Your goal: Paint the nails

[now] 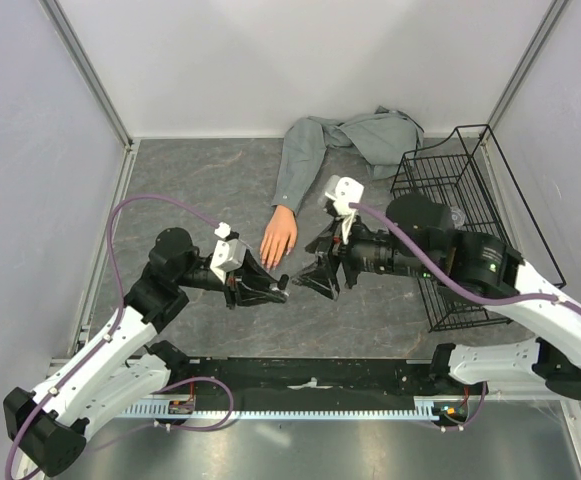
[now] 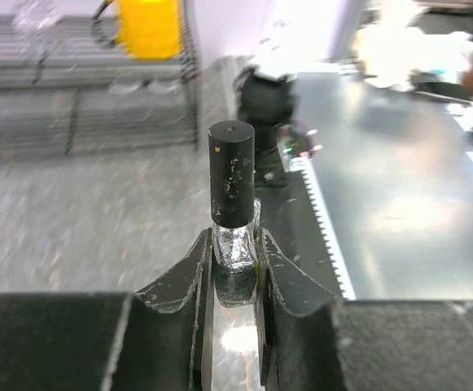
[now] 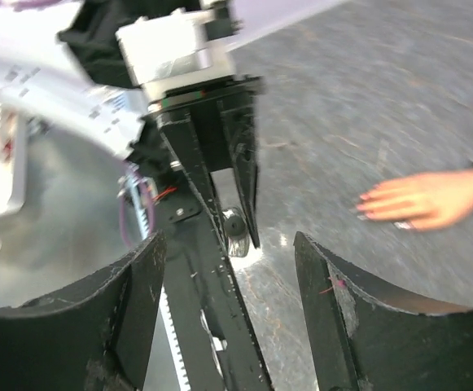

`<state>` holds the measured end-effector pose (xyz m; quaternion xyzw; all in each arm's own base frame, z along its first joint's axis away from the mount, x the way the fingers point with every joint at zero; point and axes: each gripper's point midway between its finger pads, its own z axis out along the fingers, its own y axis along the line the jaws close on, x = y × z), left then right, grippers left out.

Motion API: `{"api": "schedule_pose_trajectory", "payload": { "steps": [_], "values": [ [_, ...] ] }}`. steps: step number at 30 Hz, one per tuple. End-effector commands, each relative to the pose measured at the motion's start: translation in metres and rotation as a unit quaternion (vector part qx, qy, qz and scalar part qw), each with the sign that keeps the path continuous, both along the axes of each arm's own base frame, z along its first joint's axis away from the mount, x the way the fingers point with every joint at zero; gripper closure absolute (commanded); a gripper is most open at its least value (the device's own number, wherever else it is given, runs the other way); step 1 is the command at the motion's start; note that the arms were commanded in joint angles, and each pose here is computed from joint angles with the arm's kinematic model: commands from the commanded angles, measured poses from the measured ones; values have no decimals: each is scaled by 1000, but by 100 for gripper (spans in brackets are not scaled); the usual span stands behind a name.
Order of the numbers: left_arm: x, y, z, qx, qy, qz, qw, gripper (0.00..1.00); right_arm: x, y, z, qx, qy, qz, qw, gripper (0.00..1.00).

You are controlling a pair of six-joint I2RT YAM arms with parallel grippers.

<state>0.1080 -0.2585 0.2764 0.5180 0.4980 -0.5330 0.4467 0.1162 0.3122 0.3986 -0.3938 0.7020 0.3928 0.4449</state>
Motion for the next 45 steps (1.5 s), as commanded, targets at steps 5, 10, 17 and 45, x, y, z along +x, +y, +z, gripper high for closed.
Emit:
{"api": "schedule_pose_trajectory", "payload": {
  "steps": [5,10,17,45],
  "values": [
    [-29,4,20,-33,-12,-84,996,98,-34,39,-14,14,-8,194,981,33],
    [-29,4,20,-33,-12,-82,996,98,-30,43,-21,7,-8,196,981,39],
    [-28,4,21,-34,-14,-79,996,98,-27,48,-32,-2,4,197,980,55],
    [78,34,39,-54,-75,282,955,98,23,75,-75,67,107,-298,946,100]
  ]
}}
